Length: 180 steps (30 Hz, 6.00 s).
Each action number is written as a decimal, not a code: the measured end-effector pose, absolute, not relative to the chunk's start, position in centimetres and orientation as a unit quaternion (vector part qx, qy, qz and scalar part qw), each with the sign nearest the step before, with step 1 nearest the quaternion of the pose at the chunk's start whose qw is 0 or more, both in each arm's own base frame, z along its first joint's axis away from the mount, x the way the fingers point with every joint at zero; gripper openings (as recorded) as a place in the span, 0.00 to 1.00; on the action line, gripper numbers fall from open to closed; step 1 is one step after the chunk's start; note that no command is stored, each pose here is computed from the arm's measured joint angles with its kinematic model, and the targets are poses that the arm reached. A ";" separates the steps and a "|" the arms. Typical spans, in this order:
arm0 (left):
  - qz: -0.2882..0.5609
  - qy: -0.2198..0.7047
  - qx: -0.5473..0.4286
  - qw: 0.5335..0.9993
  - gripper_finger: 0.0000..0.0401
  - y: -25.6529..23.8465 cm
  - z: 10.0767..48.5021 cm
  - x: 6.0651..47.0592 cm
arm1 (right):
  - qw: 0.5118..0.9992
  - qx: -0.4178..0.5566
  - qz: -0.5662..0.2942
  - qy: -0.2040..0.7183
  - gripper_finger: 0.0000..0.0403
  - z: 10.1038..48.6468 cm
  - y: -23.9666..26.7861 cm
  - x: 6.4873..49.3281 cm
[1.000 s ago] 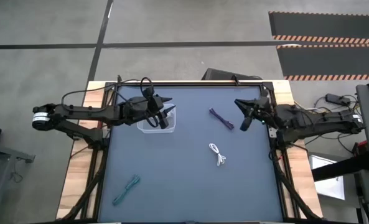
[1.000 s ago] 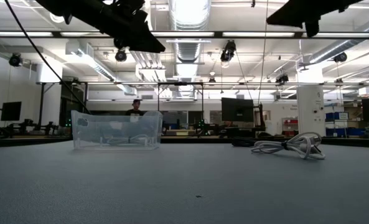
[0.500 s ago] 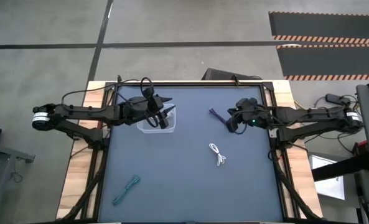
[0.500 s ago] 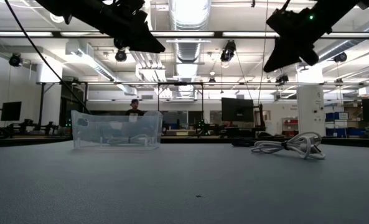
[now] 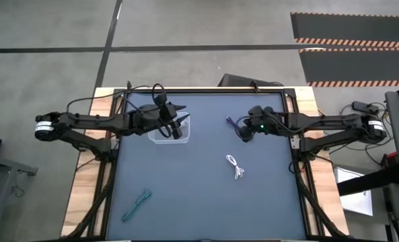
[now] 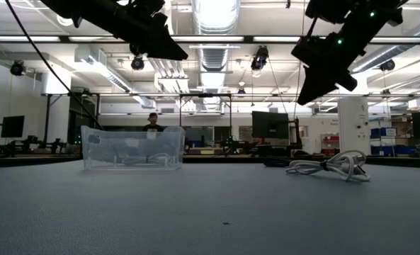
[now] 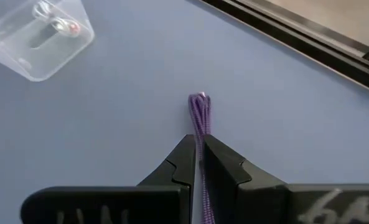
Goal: Pick and place USB-C Cables
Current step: Put the purple charger cable into the bin
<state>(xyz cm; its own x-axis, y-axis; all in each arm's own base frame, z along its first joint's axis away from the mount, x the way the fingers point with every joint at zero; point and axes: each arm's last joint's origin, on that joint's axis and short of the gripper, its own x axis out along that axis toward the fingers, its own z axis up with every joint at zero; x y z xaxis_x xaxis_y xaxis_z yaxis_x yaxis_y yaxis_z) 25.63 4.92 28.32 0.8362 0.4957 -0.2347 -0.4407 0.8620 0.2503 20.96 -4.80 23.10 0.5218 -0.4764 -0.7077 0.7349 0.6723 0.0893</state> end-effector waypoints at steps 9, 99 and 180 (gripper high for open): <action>0.245 0.148 0.096 0.953 0.38 4.9 28.3 25.6 | 0.857 0.165 -0.346 0.345 0.06 22.9 -6.0 23.2; 0.246 0.148 0.095 0.953 0.38 5.0 28.3 25.6 | 0.749 0.202 -0.317 0.547 0.05 14.0 -12.6 29.1; 0.074 -0.043 -0.007 0.996 0.38 4.9 25.2 32.6 | 0.988 -0.003 -0.014 -0.151 0.05 22.9 -6.0 28.5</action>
